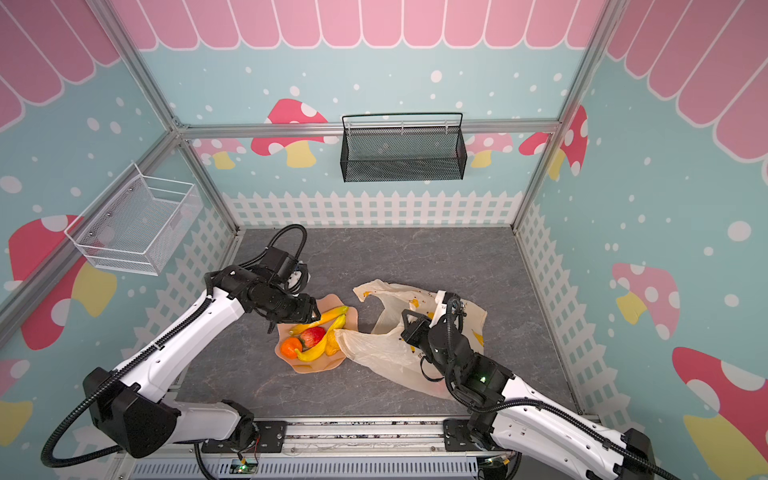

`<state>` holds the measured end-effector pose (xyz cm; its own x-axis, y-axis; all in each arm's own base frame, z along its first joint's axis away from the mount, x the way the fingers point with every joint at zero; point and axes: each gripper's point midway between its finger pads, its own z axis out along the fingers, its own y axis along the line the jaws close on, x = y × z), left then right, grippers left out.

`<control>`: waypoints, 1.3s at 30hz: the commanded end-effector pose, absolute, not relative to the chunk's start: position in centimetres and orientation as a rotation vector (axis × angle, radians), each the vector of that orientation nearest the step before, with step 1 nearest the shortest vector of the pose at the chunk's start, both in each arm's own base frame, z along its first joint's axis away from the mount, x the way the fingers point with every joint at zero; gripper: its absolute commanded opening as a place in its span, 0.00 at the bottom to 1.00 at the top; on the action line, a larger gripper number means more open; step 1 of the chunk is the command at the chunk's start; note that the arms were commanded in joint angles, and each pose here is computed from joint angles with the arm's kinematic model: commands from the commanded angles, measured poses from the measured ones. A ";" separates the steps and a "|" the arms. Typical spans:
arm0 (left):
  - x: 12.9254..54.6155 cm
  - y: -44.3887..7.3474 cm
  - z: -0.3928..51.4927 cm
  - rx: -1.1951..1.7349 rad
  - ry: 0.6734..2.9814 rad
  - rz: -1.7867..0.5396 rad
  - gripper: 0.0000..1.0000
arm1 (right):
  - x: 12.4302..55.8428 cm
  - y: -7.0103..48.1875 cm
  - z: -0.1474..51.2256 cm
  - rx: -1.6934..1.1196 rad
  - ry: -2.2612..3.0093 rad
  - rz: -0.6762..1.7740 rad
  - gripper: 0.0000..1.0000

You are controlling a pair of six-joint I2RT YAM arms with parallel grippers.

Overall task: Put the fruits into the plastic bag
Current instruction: 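Withdraw the open left gripper from the bag back over the fruit bowl, then lower the left gripper into the bowl and grasp the orange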

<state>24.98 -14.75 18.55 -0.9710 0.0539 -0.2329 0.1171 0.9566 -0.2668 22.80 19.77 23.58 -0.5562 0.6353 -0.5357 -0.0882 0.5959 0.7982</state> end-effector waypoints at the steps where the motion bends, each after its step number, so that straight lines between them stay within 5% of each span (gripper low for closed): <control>1: 24.3 -12.7 18.8 0.076 2.906 -0.300 0.64 | 23.0 19.6 24.7 0.445 1.913 1.031 0.00; 17: 21.3 -8.7 14.2 -0.402 3.057 -0.332 0.59 | 22.9 19.4 24.5 0.451 1.911 1.032 0.00; 39: 21.0 -8.1 9.6 -0.465 3.143 -0.291 0.54 | 22.7 19.1 24.5 0.453 1.908 1.034 0.00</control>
<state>20.66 -8.12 10.09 -0.9615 -0.2643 0.0756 -0.2737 0.9465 -0.1712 22.61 19.51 24.09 -0.5505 0.6430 -0.5325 -0.0961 0.5848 0.8055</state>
